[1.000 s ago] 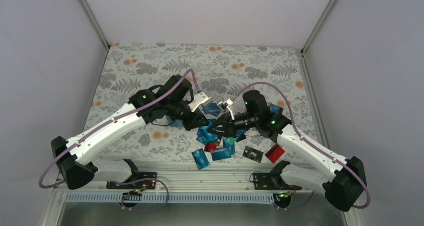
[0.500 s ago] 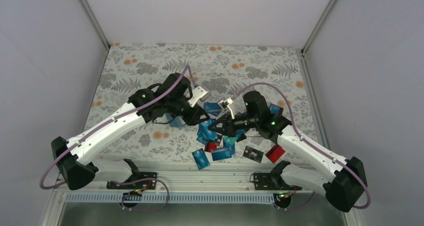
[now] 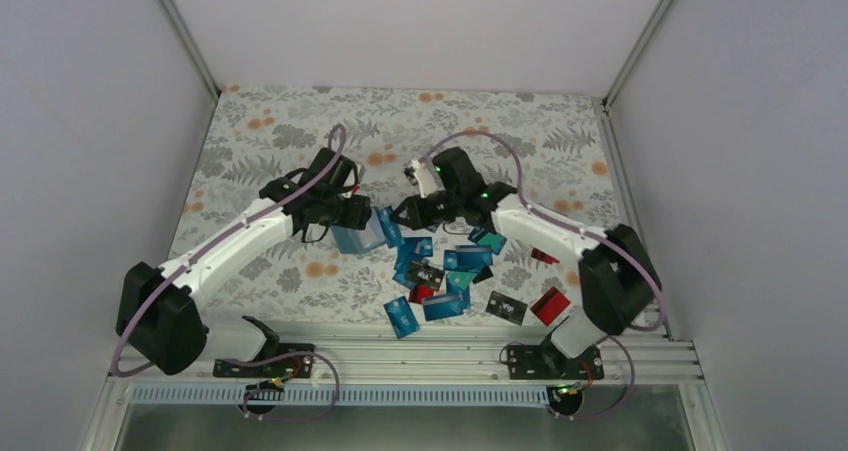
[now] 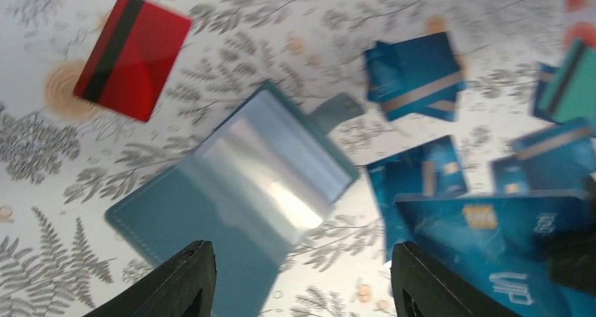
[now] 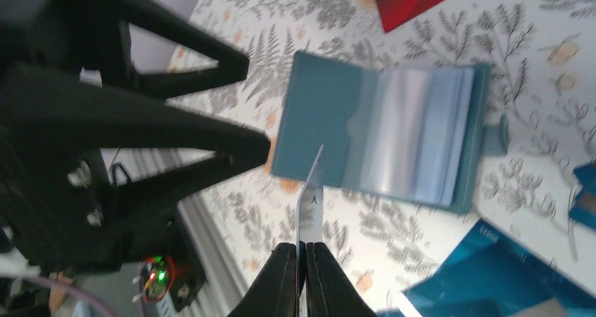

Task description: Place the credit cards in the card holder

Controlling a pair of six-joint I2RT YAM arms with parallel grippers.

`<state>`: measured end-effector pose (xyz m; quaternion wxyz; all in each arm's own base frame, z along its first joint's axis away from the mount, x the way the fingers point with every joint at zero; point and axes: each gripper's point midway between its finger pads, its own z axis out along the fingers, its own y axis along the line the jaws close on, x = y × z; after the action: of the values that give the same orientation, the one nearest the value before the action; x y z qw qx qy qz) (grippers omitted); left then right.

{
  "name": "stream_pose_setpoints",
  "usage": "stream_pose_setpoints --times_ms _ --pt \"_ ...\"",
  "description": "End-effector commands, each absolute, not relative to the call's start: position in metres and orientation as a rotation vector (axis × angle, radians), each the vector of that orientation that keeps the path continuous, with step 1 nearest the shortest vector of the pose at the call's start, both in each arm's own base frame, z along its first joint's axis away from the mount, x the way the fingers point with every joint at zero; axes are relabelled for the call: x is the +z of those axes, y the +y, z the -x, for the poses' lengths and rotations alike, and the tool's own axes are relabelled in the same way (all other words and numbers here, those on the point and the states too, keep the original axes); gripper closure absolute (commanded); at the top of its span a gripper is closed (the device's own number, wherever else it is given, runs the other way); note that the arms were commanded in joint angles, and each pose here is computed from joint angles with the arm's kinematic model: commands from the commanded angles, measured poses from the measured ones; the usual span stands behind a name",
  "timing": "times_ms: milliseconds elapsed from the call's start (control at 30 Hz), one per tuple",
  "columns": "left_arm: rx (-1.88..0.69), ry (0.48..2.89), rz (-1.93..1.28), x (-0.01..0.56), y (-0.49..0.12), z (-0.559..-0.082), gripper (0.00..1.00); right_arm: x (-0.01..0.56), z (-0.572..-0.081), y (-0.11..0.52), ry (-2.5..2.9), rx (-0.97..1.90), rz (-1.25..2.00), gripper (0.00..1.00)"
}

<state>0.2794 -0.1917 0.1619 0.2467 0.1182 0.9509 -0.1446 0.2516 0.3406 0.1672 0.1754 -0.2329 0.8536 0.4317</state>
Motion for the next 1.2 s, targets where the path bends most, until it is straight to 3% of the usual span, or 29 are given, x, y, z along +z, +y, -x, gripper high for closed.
stream_pose_setpoints --times_ms 0,400,700,833,967,1167 --pt "-0.332 2.603 -0.162 0.139 -0.172 -0.299 0.39 0.159 -0.288 0.359 2.435 1.155 0.612 0.96" --pt "-0.266 2.704 -0.085 0.083 -0.154 -0.301 0.52 0.11 -0.337 0.375 2.521 1.076 0.611 0.96" --pt "-0.43 2.638 -0.195 0.099 -0.177 -0.303 0.54 0.094 -0.338 0.35 2.569 1.022 0.616 0.96" --pt "-0.457 2.645 -0.209 0.098 -0.186 -0.308 0.55 0.08 -0.324 0.334 2.62 1.07 0.631 0.83" --pt "-0.496 2.675 -0.21 0.088 -0.201 -0.314 0.62 0.066 -0.315 0.331 2.665 1.118 0.619 0.67" --pt "-0.513 2.714 -0.22 0.07 -0.216 -0.319 0.71 0.054 -0.313 0.328 2.7 1.213 0.571 0.61"
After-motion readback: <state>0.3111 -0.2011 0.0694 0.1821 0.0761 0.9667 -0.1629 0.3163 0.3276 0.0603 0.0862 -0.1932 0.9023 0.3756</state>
